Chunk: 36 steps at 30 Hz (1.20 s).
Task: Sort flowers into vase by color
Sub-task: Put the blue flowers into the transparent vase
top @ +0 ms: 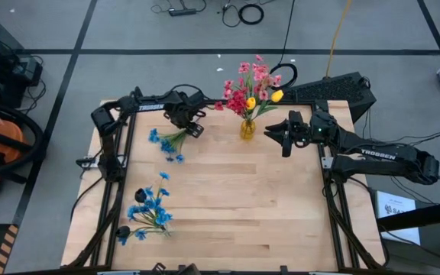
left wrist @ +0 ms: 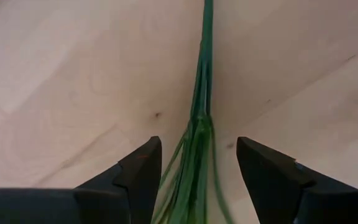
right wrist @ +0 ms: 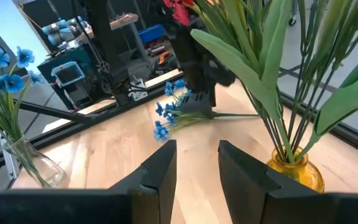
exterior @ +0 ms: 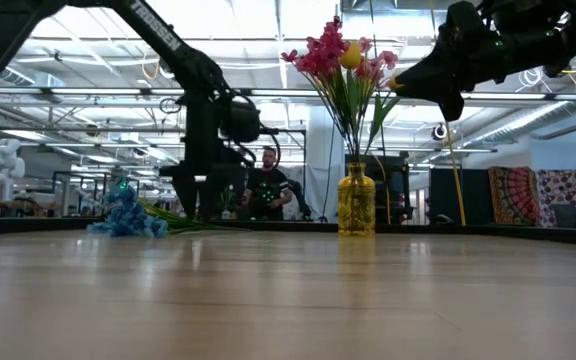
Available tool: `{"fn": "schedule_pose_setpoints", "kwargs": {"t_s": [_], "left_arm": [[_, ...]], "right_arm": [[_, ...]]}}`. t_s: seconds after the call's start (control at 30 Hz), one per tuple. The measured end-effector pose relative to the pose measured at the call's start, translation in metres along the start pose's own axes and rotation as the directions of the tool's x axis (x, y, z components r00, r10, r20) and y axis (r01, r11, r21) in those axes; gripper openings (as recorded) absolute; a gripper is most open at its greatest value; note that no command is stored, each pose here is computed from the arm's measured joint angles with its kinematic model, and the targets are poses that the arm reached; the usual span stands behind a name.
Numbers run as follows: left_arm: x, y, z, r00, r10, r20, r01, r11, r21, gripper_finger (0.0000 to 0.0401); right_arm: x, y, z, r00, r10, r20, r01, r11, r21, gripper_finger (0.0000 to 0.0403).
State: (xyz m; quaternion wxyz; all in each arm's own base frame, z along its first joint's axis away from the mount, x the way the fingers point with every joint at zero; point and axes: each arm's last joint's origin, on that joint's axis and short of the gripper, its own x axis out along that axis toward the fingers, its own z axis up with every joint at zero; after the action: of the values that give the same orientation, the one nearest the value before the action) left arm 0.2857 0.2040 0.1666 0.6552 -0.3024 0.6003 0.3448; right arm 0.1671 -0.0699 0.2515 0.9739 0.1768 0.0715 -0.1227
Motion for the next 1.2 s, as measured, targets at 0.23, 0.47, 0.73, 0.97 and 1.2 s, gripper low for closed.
{"fn": "schedule_pose_setpoints", "kwargs": {"t_s": [0.23,0.47,0.73,0.97,1.2], "left_arm": [[0.025,-0.007,-0.008,0.988,0.054,-0.146,-0.029,0.985,0.17,0.0176],[0.013,-0.046,-0.031,0.988,0.074,-0.136,-0.002,0.885,0.466,0.0018],[0.002,-0.114,-0.077,0.991,0.126,-0.043,-0.006,0.361,0.932,0.0016],[-0.002,-0.168,-0.107,0.99,-0.004,0.139,-0.139,-0.085,0.987,0.0015],[-0.01,-0.201,-0.117,0.943,-0.184,0.278,-0.307,-0.156,0.939,0.0036]], "right_arm": [[0.0,0.0,0.0,1.0,0.0,-0.001,0.0,1.0,0.007,0.0109],[0.0,0.0,0.0,1.0,-0.001,-0.003,0.001,1.0,0.013,0.0109],[0.001,0.004,-0.001,1.0,0.011,-0.003,-0.011,1.0,0.029,0.0109],[0.002,0.011,-0.003,0.999,0.033,-0.011,-0.032,0.997,0.067,0.0109],[0.002,0.015,-0.008,0.998,0.047,-0.05,-0.042,0.995,0.089,0.0109]]}}
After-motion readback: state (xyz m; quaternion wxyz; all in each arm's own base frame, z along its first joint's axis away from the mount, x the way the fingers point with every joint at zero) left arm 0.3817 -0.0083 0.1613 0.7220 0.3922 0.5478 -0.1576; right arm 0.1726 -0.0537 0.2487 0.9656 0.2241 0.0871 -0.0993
